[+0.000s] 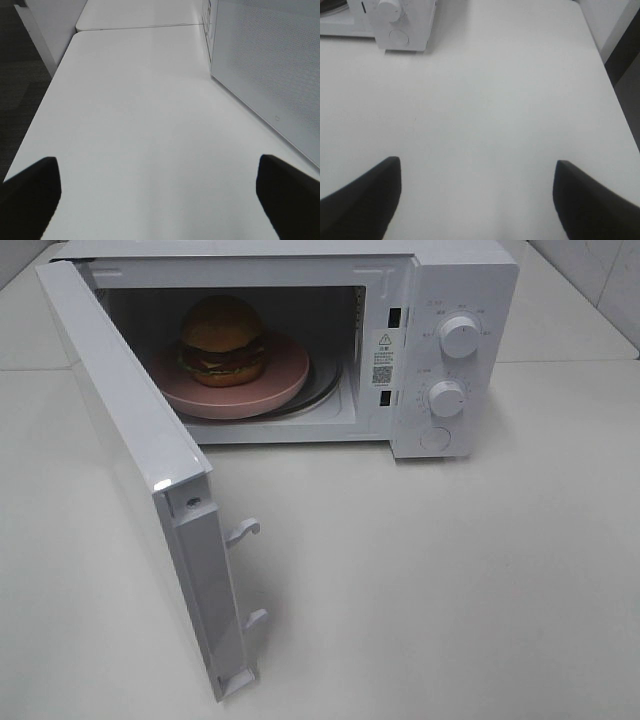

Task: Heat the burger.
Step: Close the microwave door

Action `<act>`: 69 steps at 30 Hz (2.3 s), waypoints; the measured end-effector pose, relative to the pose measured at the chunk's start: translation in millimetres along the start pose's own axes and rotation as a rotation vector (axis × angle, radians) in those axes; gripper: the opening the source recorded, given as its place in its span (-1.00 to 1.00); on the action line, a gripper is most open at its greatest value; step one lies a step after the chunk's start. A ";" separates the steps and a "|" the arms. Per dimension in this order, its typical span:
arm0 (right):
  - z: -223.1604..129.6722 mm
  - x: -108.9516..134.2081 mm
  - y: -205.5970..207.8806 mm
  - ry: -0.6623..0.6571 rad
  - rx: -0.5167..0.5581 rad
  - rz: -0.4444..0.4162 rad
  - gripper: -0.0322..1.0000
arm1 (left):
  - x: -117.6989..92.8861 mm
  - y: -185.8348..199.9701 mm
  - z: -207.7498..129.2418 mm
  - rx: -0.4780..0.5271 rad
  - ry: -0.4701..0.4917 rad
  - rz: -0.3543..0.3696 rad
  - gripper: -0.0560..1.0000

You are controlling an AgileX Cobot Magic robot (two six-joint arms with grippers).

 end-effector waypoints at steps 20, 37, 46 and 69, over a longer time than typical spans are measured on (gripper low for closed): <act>-0.5 -3.7 5.3 -0.044 -0.075 -0.035 0.54 | 0.0 0.0 0.0 0.000 0.000 0.000 0.99; -0.5 -3.7 5.3 -0.044 -0.075 -0.035 0.54 | 0.0 0.0 0.0 0.000 0.000 0.000 0.99; -0.5 -3.7 5.3 -0.044 -0.075 -0.035 0.54 | 0.4 0.0 -0.1 0.001 -0.002 0.002 0.99; -0.5 -3.7 5.3 -0.044 -0.075 -0.035 0.54 | 11.1 4.0 26.7 -0.152 -0.005 0.065 0.58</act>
Point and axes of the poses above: a point on each arm's last joint axis where the gripper is mounted, y pointing back along that axis away from the gripper, x along the wrist's bending axis when the last joint is at zero, z = x × y, the point moved 6 cm from there along -y, pointing out along that axis toward the gripper, and after that the axes turned 14 degrees about -y, right-handed, at the moved point
